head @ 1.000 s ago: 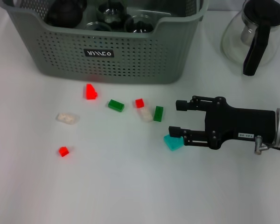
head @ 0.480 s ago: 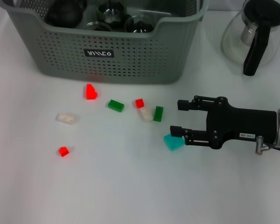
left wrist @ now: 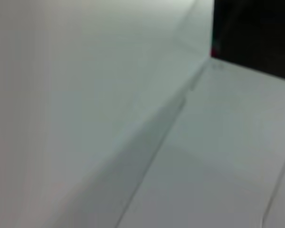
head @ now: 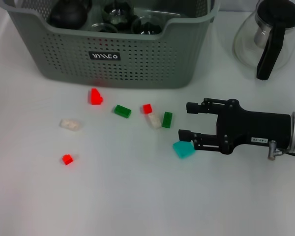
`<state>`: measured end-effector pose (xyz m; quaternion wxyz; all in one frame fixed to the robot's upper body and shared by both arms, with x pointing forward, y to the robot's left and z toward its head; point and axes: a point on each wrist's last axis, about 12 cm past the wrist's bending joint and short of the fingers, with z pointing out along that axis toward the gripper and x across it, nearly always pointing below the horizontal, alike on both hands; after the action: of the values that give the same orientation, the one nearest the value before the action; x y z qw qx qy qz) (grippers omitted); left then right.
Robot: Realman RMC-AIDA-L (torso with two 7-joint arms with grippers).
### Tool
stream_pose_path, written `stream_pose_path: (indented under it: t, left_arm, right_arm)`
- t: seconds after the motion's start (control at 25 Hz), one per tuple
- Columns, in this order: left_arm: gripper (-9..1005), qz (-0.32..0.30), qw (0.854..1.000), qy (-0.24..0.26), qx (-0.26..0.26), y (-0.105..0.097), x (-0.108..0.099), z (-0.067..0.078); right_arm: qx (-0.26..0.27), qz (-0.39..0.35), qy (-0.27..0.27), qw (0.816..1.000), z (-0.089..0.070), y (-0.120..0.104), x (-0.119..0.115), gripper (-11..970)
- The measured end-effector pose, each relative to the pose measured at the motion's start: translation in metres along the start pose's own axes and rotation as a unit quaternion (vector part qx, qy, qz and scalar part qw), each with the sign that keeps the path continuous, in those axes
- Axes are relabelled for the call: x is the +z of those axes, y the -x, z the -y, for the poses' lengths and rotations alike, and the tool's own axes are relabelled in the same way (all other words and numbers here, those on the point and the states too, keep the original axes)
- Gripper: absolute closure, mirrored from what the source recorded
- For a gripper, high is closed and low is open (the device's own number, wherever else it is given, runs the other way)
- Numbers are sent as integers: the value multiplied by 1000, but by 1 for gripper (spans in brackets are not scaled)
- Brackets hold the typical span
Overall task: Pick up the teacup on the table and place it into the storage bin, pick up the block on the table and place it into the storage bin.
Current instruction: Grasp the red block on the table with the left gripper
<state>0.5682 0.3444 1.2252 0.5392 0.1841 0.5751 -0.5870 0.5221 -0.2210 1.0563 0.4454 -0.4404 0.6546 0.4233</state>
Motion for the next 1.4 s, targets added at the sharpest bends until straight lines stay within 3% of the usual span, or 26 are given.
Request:
stream_pose_path:
  t: [0.16, 0.28, 0.36, 0.48, 0.56, 0.6, 0.64, 0.68, 0.76, 0.96, 1.2, 1.4]
  left_arm:
    - [229, -100, 994, 31, 32, -15, -24, 10]
    - [230, -211, 974, 64, 47, -31, -35, 15]
    - [231, -291, 952, 89, 47, -43, -38, 15]
    - [232, -405, 906, 118, 40, -62, -36, 15]
    - [232, -468, 872, 137, 37, -73, -31, 15]
    - [239, -507, 847, 155, 39, -81, -26, 15]
    - [247, -523, 836, 161, 42, -84, -23, 16]
    - [254, -523, 836, 161, 42, -84, -23, 16]
    - [269, -557, 810, 177, 53, -89, -15, 19]
    - [423, -614, 766, 184, 59, -101, 3, 26]
    - [499, -649, 731, 200, 68, -115, 23, 24]
    - [496, -666, 707, 221, 82, -126, 37, 19]
  right_arm:
    - [0, 1, 1, 1000, 0, 0, 0, 214]
    - [1, 1, 1, 1000, 0, 0, 0, 214]
    - [1, 1, 2, 1000, 0, 0, 0, 215]
    - [5, 1, 1, 1000, 0, 0, 0, 215]
    - [7, 1, 1, 1000, 0, 1, 1, 215]
    - [8, 1, 1, 1000, 0, 1, 1, 215]
    - [9, 1, 2, 1000, 0, 2, 1, 215]
    - [9, 2, 3, 1000, 0, 2, 1, 215]
    - [9, 2, 3, 1000, 0, 2, 1, 215]
    - [8, 0, 3, 1000, 1, 3, 2, 215]
    - [8, -1, 2, 1000, 1, 2, 2, 215]
    - [8, -2, 1, 1000, 0, 0, 1, 215]
